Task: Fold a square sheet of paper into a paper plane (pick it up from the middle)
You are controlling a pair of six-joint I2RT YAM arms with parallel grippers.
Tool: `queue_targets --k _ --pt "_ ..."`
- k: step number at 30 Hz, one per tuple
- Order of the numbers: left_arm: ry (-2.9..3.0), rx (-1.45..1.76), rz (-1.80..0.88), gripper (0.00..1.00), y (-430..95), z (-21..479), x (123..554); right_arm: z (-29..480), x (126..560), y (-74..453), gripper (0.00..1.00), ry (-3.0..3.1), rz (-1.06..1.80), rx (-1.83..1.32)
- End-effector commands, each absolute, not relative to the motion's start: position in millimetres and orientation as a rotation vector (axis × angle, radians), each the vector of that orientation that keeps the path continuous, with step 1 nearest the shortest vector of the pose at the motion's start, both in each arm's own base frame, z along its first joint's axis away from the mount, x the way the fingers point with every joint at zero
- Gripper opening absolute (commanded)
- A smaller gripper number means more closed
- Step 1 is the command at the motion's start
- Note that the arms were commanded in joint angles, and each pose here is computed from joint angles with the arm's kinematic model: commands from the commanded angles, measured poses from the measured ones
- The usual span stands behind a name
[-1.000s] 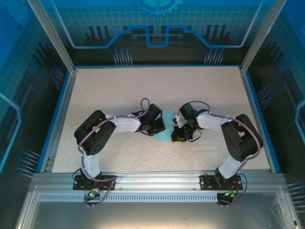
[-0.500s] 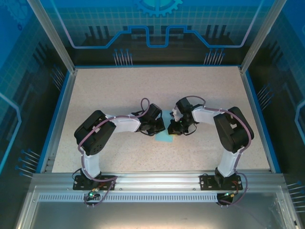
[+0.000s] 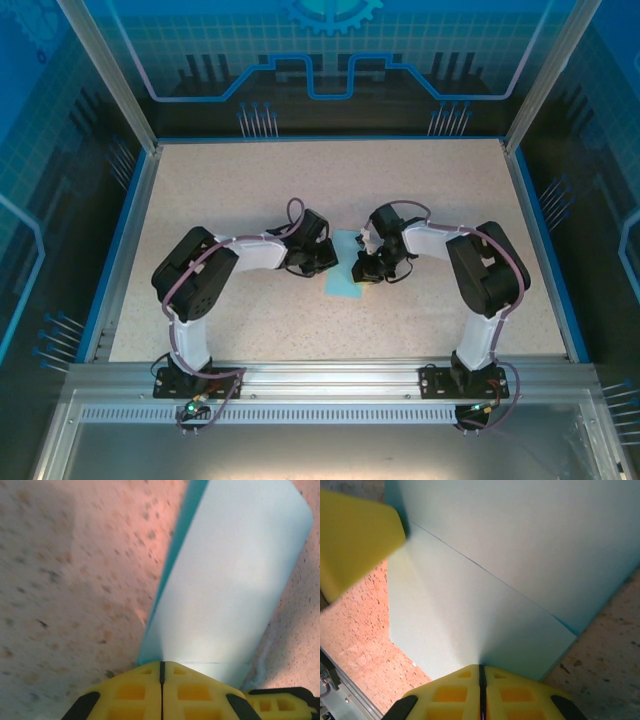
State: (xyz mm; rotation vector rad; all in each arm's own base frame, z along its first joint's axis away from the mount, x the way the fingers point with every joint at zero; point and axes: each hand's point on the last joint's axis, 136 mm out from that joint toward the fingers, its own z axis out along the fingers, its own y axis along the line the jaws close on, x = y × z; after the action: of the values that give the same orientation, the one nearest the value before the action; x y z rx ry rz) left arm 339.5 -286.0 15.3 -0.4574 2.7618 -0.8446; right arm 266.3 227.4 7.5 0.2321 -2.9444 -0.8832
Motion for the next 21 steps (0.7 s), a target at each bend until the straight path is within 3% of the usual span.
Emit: queue_targets --k 1,9,14,21 --pt "2.78 -0.467 -0.736 0.11 -265.3 4.6 351.1 -28.8 241.4 199.6 0.09 -2.891 -0.65 0.175" --pt "2.688 -0.382 -0.775 0.28 -260.7 48.5 366.7 7.1 266.7 225.5 0.1 -2.943 -0.879 0.175" --pt "2.644 -0.372 -0.902 0.38 -265.4 66.4 353.4 56.9 297.8 239.8 0.22 -3.045 -1.056 0.205" --pt "2.634 -0.368 -1.076 0.48 -280.0 63.7 328.1 66.5 316.8 225.5 0.24 -3.127 -1.012 0.2"
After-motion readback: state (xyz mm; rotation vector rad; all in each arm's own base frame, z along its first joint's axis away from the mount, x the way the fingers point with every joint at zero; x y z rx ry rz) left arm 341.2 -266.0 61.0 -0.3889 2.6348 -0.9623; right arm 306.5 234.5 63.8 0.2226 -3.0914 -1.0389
